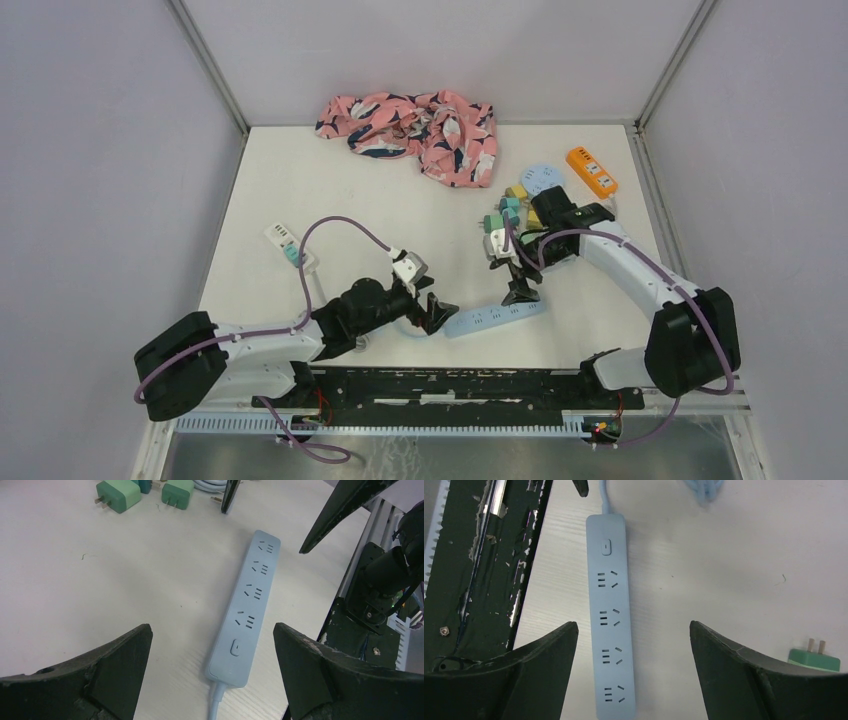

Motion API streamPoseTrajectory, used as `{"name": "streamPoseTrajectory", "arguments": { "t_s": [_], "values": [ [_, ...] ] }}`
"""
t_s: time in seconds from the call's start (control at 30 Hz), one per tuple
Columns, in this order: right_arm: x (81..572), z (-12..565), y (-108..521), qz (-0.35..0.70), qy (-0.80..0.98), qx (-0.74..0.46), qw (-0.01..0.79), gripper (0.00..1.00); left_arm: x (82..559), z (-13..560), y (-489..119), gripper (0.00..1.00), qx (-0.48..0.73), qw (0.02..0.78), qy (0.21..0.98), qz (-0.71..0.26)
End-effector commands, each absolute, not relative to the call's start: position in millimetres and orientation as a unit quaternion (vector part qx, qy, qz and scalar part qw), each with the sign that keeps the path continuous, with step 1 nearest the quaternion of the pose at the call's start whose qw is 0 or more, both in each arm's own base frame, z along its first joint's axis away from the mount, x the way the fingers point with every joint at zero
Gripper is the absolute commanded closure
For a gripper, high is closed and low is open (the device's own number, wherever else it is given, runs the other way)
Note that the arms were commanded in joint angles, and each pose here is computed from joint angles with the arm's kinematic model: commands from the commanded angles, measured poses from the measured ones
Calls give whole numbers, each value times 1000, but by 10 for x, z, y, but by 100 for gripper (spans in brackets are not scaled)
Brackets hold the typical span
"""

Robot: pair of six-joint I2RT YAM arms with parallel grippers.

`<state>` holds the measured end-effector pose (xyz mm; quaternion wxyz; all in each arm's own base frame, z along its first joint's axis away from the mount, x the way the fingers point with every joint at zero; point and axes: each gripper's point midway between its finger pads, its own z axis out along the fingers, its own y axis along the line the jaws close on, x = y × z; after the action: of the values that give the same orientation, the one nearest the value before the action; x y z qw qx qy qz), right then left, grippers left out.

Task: Pull the plug off the socket
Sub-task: Place the plug at the center of the board, then move the socket to the center of the board.

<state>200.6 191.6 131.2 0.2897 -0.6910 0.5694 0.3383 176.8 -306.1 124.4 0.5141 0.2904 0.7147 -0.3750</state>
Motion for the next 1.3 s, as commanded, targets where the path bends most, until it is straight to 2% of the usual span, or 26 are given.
{"name": "streamPoseTrajectory", "arguments": {
  "t_s": [0.0, 1.27],
  "values": [
    [2001, 1180, 1985, 316, 551, -720, 278, 12, 1829, 1426, -3071, 3, 254, 531, 705, -396],
    [1653, 621, 2204, 283, 499, -800, 174, 12, 1998, 1202, -2661, 1, 179, 542, 725, -385]
  ]
}}
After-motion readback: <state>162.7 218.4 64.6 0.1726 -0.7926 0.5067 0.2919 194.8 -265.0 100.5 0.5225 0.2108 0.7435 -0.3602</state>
